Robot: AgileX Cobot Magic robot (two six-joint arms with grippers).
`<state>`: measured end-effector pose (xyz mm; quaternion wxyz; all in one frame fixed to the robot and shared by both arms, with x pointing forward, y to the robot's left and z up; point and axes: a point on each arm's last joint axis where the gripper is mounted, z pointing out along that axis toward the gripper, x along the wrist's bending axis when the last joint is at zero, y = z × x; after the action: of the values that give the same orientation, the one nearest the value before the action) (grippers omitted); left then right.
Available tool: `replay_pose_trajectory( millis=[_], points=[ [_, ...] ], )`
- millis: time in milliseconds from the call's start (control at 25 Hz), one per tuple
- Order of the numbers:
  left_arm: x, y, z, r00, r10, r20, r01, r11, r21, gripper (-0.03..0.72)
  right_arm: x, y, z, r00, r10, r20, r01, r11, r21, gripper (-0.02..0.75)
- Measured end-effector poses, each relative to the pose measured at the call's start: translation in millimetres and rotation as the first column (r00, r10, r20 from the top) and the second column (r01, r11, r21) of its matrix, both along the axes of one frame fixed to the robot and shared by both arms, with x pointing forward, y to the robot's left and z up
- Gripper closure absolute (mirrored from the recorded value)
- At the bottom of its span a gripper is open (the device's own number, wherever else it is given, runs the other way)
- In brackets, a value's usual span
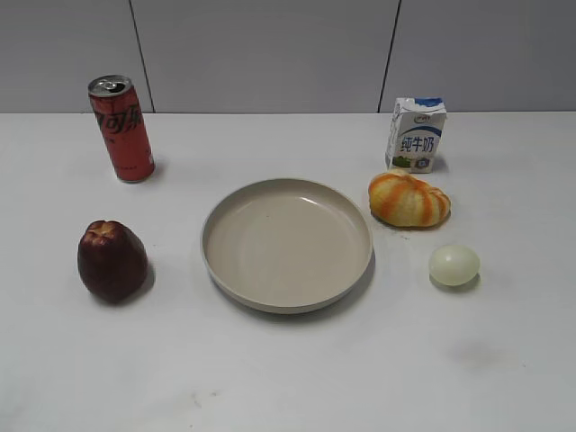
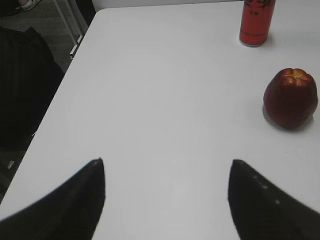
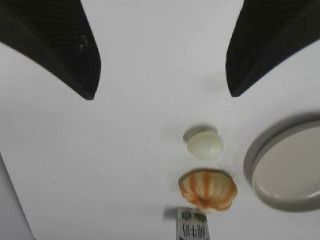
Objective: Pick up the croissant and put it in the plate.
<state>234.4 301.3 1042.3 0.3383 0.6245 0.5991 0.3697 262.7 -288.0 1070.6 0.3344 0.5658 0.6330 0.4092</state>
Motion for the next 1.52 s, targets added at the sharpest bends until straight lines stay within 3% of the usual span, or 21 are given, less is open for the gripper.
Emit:
replay_pose_trajectory(
  millis=[240,640,800,1000,1200,1360,1520],
  points=[
    [0,0,0,1.0,0.0,0.0,0.0,1.0,0.0,0.104,52,0,14,0.999,-0.006,0.037,0.007,0.999,-0.036,0.148],
    [0,0,0,1.0,0.0,0.0,0.0,1.0,0.0,0.104,187,7,23,0.972,0.029,-0.235,-0.046,0.997,-0.066,0.148],
    [0,0,0,1.0,0.0,0.0,0.0,1.0,0.0,0.104,250,15,16,0.914,0.106,-0.392,-0.128,0.991,-0.029,0.148],
    [0,0,0,1.0,0.0,0.0,0.0,1.0,0.0,0.104,319,39,-12,0.794,0.235,-0.56,-0.285,0.959,-0.002,0.148],
    [0,0,0,1.0,0.0,0.0,0.0,1.0,0.0,0.104,369,91,-51,0.683,0.322,-0.656,-0.455,0.889,-0.038,0.148],
    [0,0,0,1.0,0.0,0.0,0.0,1.0,0.0,0.104,395,125,-84,0.634,0.334,-0.698,-0.546,0.832,-0.098,0.148],
    [0,0,0,1.0,0.0,0.0,0.0,1.0,0.0,0.104,406,142,-116,0.592,0.337,-0.732,-0.58,0.809,-0.098,0.148]
  ],
)
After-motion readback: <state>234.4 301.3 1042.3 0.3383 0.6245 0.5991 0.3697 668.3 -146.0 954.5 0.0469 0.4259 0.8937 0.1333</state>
